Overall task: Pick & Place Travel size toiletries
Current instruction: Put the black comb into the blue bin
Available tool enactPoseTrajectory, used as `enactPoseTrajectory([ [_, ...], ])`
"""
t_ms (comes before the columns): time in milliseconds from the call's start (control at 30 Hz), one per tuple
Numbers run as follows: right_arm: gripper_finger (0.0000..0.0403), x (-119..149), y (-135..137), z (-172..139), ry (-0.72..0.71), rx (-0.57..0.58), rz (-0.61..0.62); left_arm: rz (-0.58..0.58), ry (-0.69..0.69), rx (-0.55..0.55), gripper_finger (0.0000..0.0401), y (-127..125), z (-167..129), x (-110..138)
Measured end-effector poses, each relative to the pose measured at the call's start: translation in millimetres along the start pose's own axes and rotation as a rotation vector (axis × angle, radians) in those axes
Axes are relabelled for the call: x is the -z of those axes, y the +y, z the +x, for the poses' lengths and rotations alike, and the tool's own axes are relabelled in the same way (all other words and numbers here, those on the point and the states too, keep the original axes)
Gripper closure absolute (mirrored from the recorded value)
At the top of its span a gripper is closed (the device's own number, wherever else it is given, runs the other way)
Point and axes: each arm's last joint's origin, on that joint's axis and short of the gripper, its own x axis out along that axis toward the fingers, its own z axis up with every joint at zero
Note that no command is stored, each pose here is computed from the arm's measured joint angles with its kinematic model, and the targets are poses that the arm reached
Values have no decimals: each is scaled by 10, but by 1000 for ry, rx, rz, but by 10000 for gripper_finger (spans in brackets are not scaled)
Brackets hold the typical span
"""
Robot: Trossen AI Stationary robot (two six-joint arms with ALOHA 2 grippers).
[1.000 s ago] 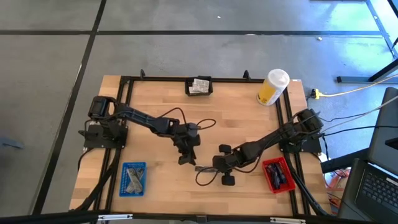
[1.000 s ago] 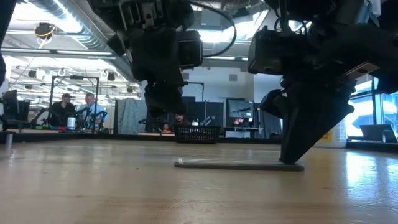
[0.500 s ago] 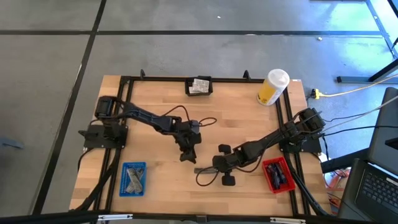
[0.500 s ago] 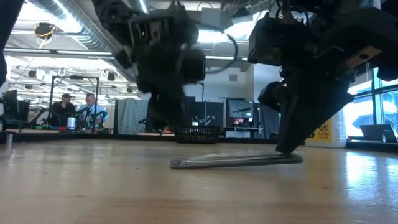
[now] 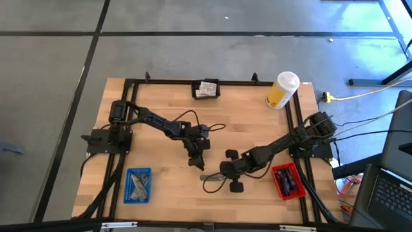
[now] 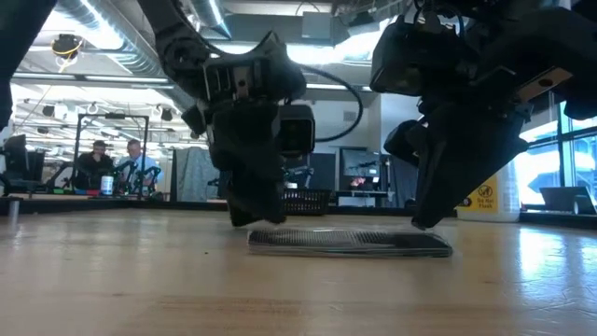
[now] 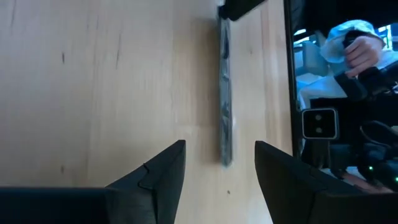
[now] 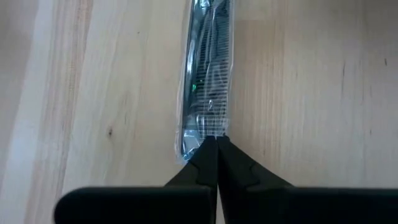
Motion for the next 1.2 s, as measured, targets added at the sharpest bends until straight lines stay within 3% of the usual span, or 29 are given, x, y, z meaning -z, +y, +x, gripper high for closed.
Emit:
enactPoseTrajectory([
  [500, 403, 4, 4, -2, 5, -3, 0, 21, 9, 79, 217, -3, 158, -69],
  [1200, 403, 3, 4, -2, 4, -2, -2, 48, -1, 24, 217, -47, 223, -34],
])
